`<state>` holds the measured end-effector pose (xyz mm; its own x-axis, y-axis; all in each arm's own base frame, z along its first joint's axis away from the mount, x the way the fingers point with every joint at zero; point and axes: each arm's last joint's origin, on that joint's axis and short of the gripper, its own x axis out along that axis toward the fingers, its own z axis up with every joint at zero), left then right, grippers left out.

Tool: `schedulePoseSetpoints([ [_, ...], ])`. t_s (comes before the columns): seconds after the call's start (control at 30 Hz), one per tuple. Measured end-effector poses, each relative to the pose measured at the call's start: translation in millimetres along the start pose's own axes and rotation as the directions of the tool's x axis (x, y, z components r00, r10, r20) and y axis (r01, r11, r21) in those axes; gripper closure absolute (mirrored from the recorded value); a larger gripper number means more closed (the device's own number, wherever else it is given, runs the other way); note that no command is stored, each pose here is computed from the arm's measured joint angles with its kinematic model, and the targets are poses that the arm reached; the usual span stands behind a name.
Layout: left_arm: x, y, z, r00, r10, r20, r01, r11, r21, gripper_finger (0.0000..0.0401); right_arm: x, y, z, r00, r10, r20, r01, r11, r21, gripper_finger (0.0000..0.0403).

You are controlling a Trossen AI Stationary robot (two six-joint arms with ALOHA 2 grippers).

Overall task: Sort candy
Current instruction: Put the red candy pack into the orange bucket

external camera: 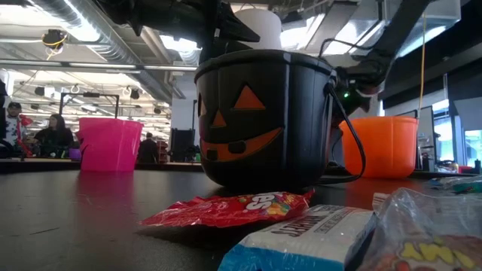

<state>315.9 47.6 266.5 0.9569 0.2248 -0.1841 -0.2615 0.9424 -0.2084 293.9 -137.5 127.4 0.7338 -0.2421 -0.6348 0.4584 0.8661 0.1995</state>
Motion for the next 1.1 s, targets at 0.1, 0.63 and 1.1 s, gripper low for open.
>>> schedulePoseSetpoints([
  [0.1, 0.0, 0.0, -0.3, 1.0, 0.001, -0.003, -0.001, 1.0, -0.002, 0.0245, 13.0, -0.7, 0.8, 1.0, -0.001, -0.028, 0.001, 1.0, 0.002, 0.0169],
  [0.63, -0.2, -2.3, -1.2, 1.0, -0.007, -0.008, 0.007, 1.0, -0.001, 0.0245, 12.3, -0.8, 3.1, 0.99, -0.043, -0.133, 0.043, 0.999, -0.006, 0.0298],
  [1.1, -0.3, -3.3, -1.4, 1.0, -0.009, -0.009, 0.009, 1.0, -0.003, 0.0245, -19.7, 5.8, 22.8, 0.995, -0.037, -0.089, 0.034, 0.999, -0.029, 0.0386],
])
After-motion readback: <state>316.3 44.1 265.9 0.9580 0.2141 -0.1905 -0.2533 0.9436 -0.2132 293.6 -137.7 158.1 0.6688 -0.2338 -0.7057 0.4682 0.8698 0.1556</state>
